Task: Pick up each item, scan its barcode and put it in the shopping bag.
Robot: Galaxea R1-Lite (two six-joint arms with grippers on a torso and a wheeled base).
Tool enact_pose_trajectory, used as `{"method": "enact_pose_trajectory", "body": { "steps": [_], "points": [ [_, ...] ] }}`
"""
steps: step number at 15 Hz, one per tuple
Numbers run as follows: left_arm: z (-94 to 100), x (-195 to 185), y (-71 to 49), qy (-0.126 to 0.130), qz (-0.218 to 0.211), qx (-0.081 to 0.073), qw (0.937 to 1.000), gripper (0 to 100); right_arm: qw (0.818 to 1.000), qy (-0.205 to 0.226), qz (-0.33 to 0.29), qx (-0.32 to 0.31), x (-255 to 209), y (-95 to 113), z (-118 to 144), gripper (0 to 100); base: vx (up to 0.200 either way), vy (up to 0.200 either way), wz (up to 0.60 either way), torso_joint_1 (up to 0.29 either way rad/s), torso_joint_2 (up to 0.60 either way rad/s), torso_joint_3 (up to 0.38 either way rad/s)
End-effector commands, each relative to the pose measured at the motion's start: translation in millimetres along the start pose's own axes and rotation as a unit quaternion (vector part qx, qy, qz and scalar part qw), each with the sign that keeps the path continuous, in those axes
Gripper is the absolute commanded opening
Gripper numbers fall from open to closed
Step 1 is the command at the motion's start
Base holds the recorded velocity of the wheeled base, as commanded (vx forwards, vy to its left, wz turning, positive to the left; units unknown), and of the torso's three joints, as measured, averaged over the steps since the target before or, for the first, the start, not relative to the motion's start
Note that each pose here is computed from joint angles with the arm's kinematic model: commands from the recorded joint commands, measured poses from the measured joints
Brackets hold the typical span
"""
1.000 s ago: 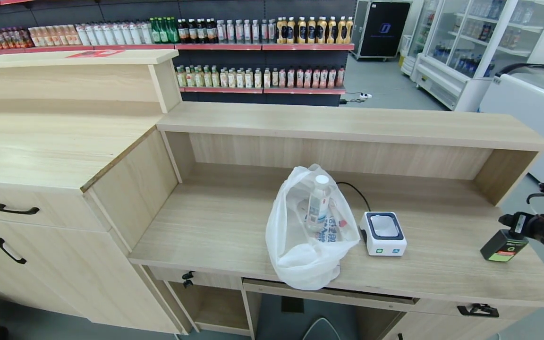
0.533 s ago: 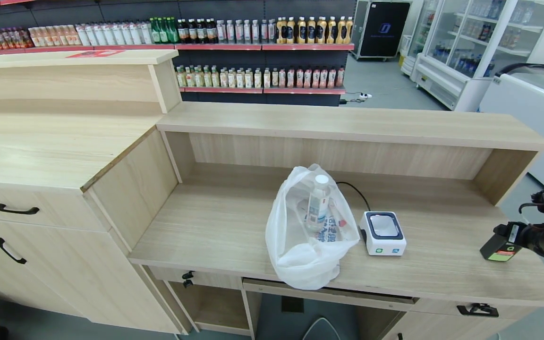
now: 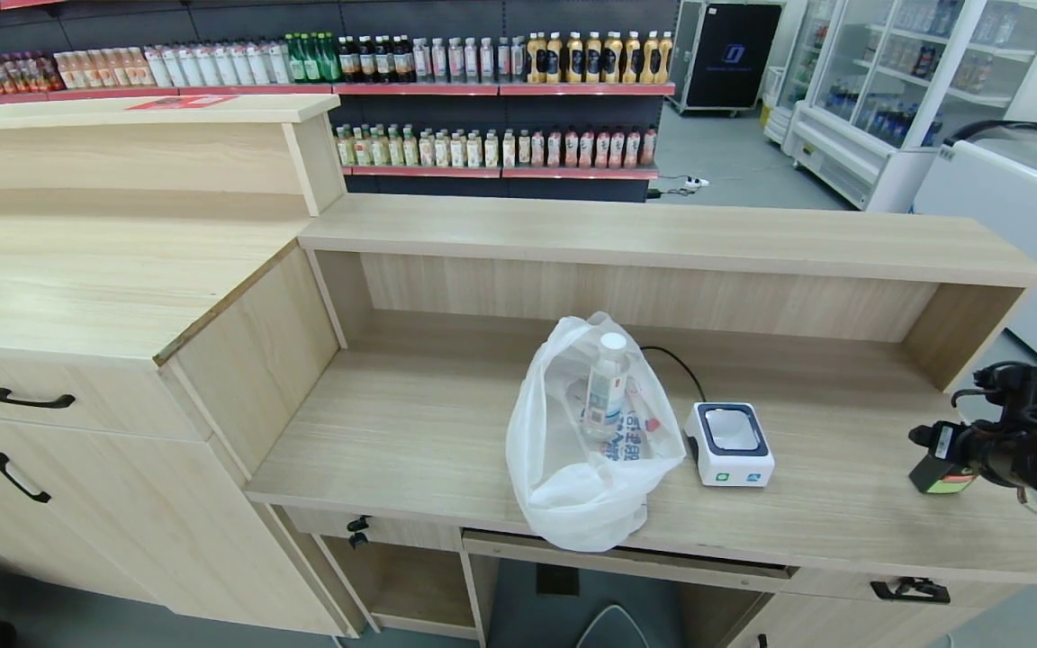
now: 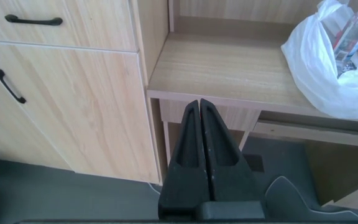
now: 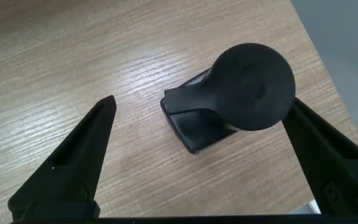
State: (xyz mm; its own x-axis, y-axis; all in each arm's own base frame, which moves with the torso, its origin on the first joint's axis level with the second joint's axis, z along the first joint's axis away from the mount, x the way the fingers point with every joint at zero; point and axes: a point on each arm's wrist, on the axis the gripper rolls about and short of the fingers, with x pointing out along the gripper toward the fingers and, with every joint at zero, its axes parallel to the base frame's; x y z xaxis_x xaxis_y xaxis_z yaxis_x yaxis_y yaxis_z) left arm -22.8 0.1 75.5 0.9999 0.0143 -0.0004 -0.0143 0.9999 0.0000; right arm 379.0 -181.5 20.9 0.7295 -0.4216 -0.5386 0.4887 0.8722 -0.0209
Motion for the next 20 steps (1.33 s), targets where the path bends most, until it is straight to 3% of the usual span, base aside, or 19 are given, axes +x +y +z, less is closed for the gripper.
{"method": "enact_pose_trajectory", "body": {
  "steps": [1, 10, 11, 16, 20],
  "points": [
    [0.0, 0, 0.0, 0.000, 0.001, 0.000, 1.0000, 0, 1.000, 0.006, 0.009, -0.007, 7, 9, -6, 100, 0.000, 0.000, 0.00, 0.000, 0.00, 0.000],
    [0.0, 0, 0.0, 0.000, 0.001, 0.000, 1.0000, 0, 0.998, -0.019, 0.017, -0.060, 16, 19, -9, 100, 0.000, 0.000, 0.00, 0.000, 0.00, 0.000],
    [0.0, 0, 0.0, 0.000, 0.001, 0.000, 1.0000, 0, 0.997, -0.024, 0.015, -0.068, 16, 19, -8, 0, 0.000, 0.000, 0.00, 0.000, 0.00, 0.000],
    [0.0, 0, 0.0, 0.000, 0.001, 0.000, 1.0000, 0, 0.995, -0.028, 0.015, -0.098, 20, 19, -10, 0, 0.000, 0.000, 0.00, 0.000, 0.00, 0.000],
    [0.0, 0, 0.0, 0.000, 0.001, 0.000, 1.0000, 0, 0.991, -0.057, 0.015, -0.121, 22, 20, -4, 0, 0.000, 0.000, 0.00, 0.000, 0.00, 0.000]
  ]
}}
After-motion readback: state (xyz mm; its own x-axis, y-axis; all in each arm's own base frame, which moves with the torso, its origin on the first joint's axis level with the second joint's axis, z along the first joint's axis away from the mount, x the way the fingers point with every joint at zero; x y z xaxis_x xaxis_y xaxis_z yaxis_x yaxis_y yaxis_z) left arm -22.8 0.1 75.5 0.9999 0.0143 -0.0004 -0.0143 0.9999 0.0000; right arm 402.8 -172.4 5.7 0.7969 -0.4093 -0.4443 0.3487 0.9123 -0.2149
